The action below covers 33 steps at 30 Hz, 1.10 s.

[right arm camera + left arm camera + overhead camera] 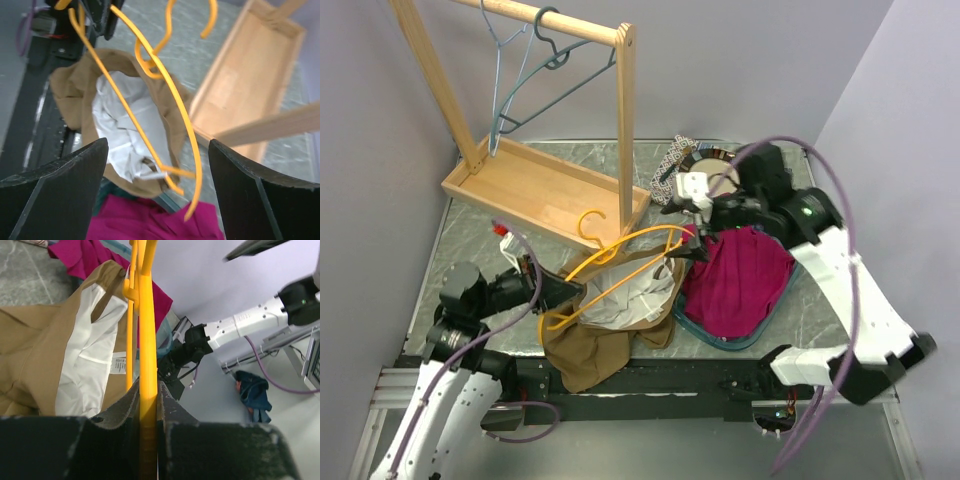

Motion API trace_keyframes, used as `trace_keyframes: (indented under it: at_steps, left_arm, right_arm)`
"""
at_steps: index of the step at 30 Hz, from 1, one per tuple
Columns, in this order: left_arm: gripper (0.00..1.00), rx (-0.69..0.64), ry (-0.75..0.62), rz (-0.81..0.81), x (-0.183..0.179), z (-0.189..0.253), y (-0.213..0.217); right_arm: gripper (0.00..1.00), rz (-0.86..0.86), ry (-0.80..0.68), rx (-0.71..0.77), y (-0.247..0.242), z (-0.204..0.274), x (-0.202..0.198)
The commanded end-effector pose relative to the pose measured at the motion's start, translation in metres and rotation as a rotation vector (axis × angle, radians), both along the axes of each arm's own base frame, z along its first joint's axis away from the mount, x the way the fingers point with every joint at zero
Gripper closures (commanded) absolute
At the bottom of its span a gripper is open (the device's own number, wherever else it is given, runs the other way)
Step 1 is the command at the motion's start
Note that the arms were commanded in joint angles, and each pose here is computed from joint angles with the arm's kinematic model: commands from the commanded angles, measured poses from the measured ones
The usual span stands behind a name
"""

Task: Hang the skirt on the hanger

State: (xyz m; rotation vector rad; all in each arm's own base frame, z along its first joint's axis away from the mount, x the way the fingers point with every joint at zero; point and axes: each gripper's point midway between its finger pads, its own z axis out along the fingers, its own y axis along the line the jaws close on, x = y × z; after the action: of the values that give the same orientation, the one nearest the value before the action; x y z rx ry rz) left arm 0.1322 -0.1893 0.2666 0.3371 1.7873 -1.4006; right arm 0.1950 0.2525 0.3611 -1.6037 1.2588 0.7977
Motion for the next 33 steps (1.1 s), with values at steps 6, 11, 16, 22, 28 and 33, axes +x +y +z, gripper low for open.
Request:
trace_keyframes:
  at_steps: [6, 11, 16, 22, 28, 33]
  left_arm:
    - [0.99, 0.036, -0.259, -0.162, 0.002, 0.05, -0.013]
    - [0.99, 0.065, -0.269, -0.201, 0.005, 0.05, -0.023]
    - [0.99, 0.069, -0.286, -0.232, 0.008, 0.053, -0.033]
    - [0.99, 0.08, -0.309, -0.247, 0.014, 0.06, -0.042]
    - [0.99, 0.088, -0.311, -0.23, 0.017, 0.059, -0.044]
    - [0.94, 0.115, -0.284, -0.097, 0.033, 0.052, -0.035]
  right_arm:
    - [0.13, 0.077, 0.16, -0.085, 0.036, -0.03, -0.012]
    - [0.16, 0.048, 0.152, -0.071, 0.037, -0.02, -0.007]
    - [0.22, 0.102, 0.236, -0.086, 0.042, -0.031, -0.021]
    - [0.55, 0.207, 0.394, -0.147, 0.05, -0.054, -0.048]
    - [1.0, 0.149, 0.403, -0.162, 0.041, -0.056, -0.051]
    - [1.0, 0.007, 0.397, -0.129, 0.027, -0.057, -0.036]
